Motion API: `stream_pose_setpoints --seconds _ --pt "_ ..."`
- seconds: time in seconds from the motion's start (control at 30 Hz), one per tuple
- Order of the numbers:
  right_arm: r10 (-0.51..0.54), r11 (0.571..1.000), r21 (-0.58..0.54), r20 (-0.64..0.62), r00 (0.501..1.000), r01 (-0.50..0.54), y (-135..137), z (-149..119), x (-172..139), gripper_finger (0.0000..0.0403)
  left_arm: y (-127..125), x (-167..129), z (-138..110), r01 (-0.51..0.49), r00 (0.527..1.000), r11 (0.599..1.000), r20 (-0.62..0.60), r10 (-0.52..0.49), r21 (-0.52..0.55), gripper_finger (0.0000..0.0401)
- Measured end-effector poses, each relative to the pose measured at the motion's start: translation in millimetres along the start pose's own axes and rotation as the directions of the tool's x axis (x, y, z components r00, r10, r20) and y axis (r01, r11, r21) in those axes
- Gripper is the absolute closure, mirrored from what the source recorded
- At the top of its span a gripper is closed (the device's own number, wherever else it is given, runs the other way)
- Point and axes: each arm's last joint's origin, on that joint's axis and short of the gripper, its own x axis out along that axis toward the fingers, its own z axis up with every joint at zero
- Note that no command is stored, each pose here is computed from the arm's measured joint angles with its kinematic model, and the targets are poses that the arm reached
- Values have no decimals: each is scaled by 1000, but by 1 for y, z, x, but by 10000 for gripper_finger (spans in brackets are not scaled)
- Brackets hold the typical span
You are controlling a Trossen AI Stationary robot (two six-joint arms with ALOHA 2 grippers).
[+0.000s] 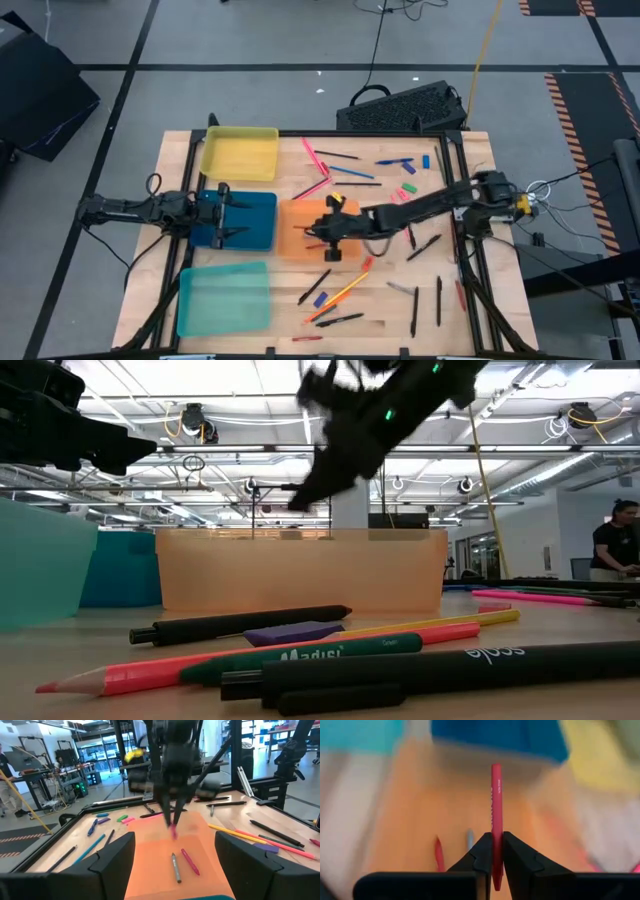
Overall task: Sort crayons/erasers/pens/pencils in bins
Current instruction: Put the red crayon into the orange bin, then put the green crayon into the orange bin
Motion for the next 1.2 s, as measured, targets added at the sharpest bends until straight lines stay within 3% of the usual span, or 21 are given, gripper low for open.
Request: stream_pose_setpoints --seconds 0.17,0.27,0.4,0.53,0.63,0.8,0.97,1.2 --pt "-13 999 36 -138 990 19 -3 -22 23 347 0 0 0 0 1000 1000 0 0 0 127" --pt "-5 999 37 -157 988 11 2 -28 24 314 0 0 0 0 1000 1000 0 0 0 127" --pt "63 997 -32 -96 993 -66 23 -15 1 262 0 0 0 0 1000 1000 0 0 0 127" --pt "182 974 -145 27 983 -177 62 3 -38 230 0 0 0 0 1000 1000 0 0 0 127" --pt "264 951 -186 75 962 -246 96 4 -58 228 0 0 0 0 1000 1000 0 0 0 127" --pt "346 932 -141 77 935 -333 143 -10 -68 236 0 0 0 0 1000 1000 0 0 0 127" --pt "396 915 -113 78 915 -387 179 -20 -54 253 0 0 0 0 1000 1000 4 0 0 128" --pt "413 883 -207 -80 907 -421 203 -15 -13 282 0 0 0 0 1000 1000 1 0 0 127"
